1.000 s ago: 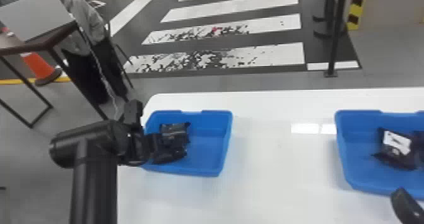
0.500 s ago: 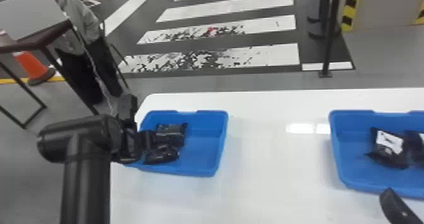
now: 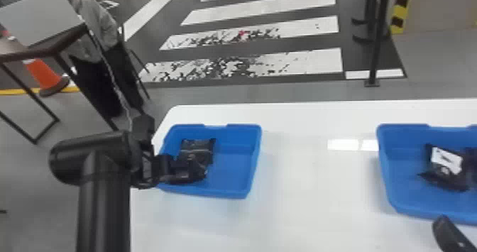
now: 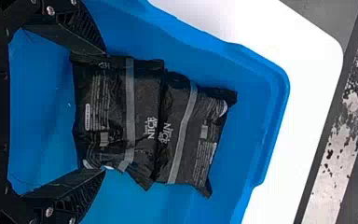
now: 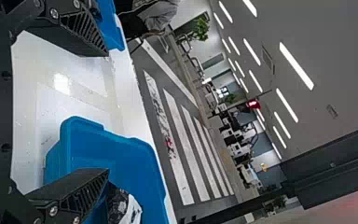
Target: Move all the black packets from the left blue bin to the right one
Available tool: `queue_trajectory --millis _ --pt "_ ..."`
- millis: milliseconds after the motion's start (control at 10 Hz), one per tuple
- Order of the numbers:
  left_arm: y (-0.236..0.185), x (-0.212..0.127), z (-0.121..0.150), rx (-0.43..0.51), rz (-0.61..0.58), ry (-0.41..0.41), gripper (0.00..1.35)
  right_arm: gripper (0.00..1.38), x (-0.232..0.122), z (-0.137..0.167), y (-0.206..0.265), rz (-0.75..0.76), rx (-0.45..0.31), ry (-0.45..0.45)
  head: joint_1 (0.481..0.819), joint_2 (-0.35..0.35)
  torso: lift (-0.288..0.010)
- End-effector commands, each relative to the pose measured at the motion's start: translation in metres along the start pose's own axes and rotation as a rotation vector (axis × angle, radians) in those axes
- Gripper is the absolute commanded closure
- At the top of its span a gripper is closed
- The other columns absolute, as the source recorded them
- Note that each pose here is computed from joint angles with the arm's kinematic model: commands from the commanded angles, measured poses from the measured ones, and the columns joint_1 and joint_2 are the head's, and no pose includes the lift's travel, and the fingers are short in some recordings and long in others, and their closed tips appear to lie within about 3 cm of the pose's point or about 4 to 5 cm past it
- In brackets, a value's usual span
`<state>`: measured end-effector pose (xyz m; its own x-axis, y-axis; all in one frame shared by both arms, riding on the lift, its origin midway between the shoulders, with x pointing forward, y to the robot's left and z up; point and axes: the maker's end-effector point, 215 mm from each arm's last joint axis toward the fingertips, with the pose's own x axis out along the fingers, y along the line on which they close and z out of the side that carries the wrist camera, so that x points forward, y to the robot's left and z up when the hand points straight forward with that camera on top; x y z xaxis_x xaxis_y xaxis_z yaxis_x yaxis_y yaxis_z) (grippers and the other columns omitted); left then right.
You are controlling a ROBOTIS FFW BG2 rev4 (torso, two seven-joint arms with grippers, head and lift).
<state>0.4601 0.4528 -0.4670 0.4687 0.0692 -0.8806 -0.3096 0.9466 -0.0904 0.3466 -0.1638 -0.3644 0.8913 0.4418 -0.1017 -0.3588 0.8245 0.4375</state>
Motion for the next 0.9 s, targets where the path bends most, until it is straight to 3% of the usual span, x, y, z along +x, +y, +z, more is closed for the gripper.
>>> queue_trajectory --millis 0,300,500,600,800 --pt "0.004 0.012 0.0 -0.016 0.008 0.016 0.15 0.15 0.0 -0.004 0.0 0.003 0.008 0.011 0.695 0.35 -0.138" --pt "0.006 0.031 0.002 -0.041 0.013 0.05 0.29 0.15 0.002 -0.008 -0.001 0.01 0.014 0.018 0.695 0.35 -0.138" --pt "0.002 0.038 -0.014 -0.045 -0.004 0.087 0.95 0.15 0.002 -0.008 -0.001 0.01 0.024 0.016 0.695 0.35 -0.138" --pt "0.0 0.04 -0.021 -0.041 -0.015 0.094 1.19 0.15 0.001 -0.011 -0.001 0.01 0.027 0.022 0.695 0.35 -0.138" --pt "-0.007 0.036 -0.014 0.009 -0.023 0.053 1.21 0.15 0.001 -0.011 -0.001 0.012 0.029 0.021 0.695 0.35 -0.138"
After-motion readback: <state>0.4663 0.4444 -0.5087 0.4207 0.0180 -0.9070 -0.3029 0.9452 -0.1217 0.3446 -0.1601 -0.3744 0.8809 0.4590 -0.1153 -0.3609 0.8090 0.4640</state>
